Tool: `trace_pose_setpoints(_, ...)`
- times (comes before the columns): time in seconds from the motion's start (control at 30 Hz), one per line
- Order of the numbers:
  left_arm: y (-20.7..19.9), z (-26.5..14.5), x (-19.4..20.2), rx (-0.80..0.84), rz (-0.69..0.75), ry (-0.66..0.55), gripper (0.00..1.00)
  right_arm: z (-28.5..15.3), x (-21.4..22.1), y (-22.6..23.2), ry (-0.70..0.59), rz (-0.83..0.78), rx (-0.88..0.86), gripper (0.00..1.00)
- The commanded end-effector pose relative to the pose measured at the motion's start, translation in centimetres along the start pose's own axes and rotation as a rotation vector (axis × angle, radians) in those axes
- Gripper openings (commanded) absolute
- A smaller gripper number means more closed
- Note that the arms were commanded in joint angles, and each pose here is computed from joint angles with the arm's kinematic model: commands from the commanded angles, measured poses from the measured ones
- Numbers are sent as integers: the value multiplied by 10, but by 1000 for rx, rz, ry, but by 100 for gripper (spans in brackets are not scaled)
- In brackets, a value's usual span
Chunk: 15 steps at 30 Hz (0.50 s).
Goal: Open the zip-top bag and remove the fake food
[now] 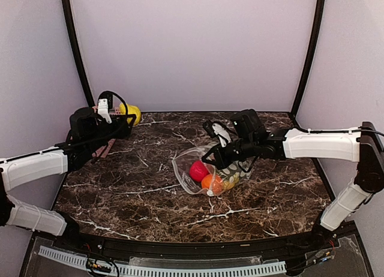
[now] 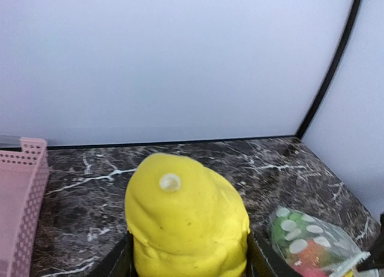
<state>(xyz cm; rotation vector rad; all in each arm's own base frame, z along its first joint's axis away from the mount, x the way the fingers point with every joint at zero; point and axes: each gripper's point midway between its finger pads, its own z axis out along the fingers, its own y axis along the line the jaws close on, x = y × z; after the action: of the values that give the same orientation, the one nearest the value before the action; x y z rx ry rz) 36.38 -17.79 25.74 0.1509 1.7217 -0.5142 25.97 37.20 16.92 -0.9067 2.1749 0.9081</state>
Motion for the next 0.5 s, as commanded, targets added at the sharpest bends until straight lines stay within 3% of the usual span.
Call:
trace_pose_setpoints(0.0, 64, -1, -16, -208, -150, 73, 26, -9, -8, 1, -43, -22, -15, 0)
trace_pose_setpoints(0.2, 129, 6, -34, -326, -246, 125, 26, -12, -9, 1, -50, -24, -16, 0)
trace_pose_setpoints(0.47, 225, 37, -6, -441, -393, 258, 26, -11, -5, 0, -50, -19, -26, 0)
